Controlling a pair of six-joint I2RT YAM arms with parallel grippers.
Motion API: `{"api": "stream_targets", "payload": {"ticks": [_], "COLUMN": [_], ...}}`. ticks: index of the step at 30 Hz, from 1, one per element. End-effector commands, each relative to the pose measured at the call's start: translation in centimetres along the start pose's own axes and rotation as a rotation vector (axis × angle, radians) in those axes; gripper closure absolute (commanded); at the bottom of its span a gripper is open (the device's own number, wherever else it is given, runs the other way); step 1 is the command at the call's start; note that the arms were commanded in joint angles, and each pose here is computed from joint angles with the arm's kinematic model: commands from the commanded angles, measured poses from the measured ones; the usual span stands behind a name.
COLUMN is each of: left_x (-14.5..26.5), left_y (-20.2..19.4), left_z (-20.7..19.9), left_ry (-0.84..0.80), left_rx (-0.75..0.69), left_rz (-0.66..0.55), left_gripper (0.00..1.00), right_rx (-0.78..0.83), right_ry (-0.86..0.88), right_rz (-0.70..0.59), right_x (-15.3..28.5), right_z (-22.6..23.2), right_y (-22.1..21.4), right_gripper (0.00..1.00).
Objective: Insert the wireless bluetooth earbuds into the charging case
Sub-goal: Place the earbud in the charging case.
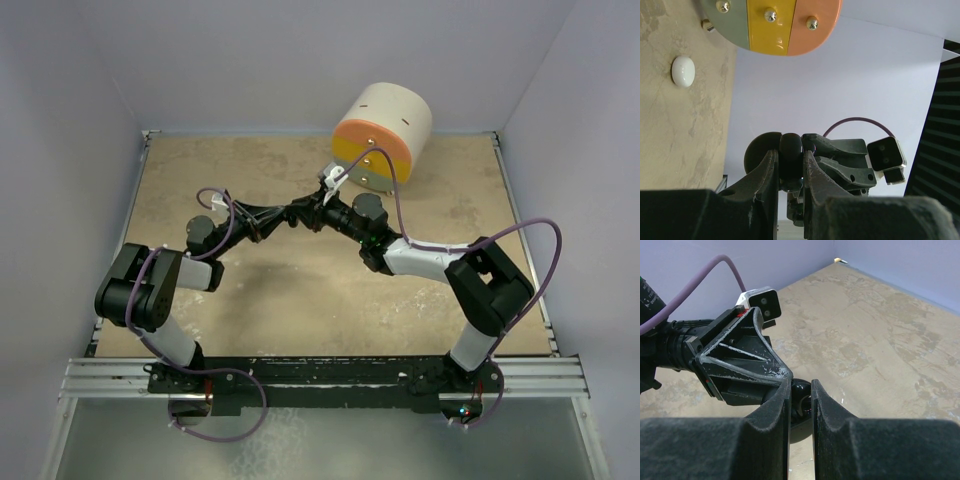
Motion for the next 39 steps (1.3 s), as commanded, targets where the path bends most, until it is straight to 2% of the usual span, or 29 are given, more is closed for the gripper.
{"api": "stream_targets", "payload": {"ticks": [1,18,32,36,39], "left_x": [-0.4,-0.6,-0.7,-0.7,-0.7], "left_y": [0.1,0.3,0.4,0.4,0.4], "left_z": [-1.7,-2.2,-2.3,-2.2,-2.1], "left_ry": [-0.084,-0.096,-0.099,-0.094,-0.094], "left_rx": [-0.056,-0.062,-0.062,-0.060,-0.059], "left_rz": [0.014,0.014,0.008,0.003,0.002], "left_gripper": [1.00,1.00,1.00,1.00,1.00], "right_rx": [0.022,0.002,0.000,-0.010,-0.011], "right_ry": [0.036,0.027,0.050,0.053,0.057], "right_rz": [-0.040,-0.023,-0.055,-0.059,-0.067], "right_x": [0.0,0.1,0.5,1.1,1.2], "right_z": [0.6,0.6,1.2,1.4,1.5], "right_y": [1.2,0.9,1.8,1.7,1.9], "right_gripper": [1.00,0.99,0.72,0.61,0.60]}}
Point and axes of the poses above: each gripper's point midway between its finger pads, its own x axis back along the fingers, its own z axis along the line the jaws close on, y = z × x, the point moved 10 cm from there along x, back along the fingers, and after that the axes turned 15 degrees about -x, right-handed, at the moved point
